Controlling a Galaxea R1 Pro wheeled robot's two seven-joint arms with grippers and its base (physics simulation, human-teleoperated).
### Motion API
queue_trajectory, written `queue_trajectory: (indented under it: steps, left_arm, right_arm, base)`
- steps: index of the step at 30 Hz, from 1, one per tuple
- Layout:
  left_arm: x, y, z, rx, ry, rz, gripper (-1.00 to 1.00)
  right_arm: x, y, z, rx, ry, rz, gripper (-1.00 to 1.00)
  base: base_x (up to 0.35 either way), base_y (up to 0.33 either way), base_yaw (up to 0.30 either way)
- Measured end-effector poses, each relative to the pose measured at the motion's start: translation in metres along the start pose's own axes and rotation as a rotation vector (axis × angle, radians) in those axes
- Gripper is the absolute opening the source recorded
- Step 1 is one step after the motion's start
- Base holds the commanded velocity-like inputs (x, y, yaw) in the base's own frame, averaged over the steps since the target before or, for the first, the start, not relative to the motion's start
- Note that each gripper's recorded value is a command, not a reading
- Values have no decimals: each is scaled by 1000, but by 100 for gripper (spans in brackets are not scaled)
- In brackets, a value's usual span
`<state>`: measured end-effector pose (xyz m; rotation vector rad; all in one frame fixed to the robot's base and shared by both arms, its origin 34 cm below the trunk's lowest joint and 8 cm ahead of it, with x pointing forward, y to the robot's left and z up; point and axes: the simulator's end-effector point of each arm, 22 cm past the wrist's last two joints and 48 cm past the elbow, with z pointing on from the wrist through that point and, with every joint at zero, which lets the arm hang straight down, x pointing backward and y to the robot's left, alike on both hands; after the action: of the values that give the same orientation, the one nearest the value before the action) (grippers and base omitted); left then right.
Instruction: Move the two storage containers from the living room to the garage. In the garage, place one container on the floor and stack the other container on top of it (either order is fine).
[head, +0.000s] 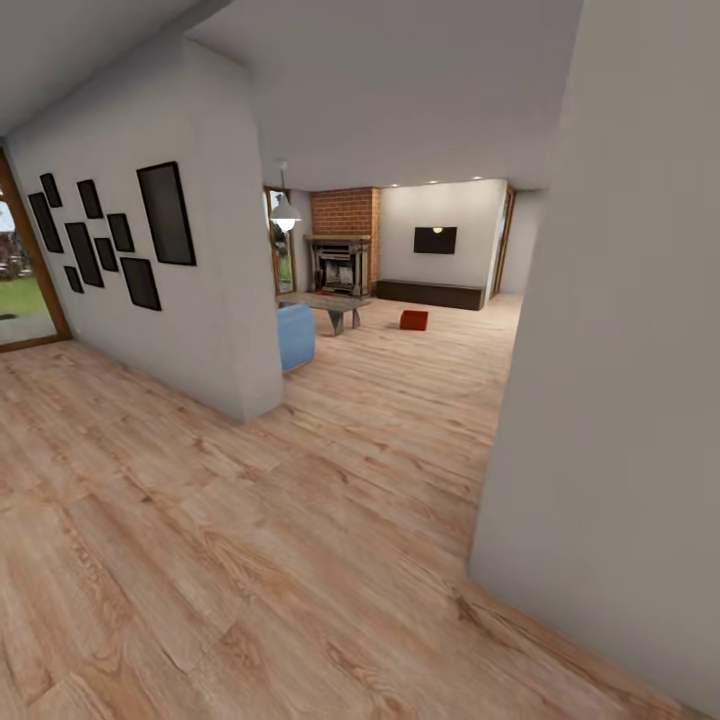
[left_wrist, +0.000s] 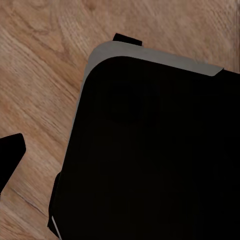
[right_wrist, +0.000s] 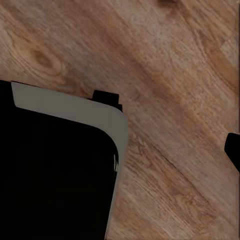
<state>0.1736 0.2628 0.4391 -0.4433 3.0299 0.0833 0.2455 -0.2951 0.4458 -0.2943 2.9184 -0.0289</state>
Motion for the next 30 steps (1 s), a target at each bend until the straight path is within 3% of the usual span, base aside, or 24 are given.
queue_trajectory:
  steps: [30]
  left_arm:
    - [0, 0, 0, 0, 1, 0, 100]
  right_arm:
    - [1, -1, 0, -1, 5, -4, 100]
  base:
    - [323, 0, 0]
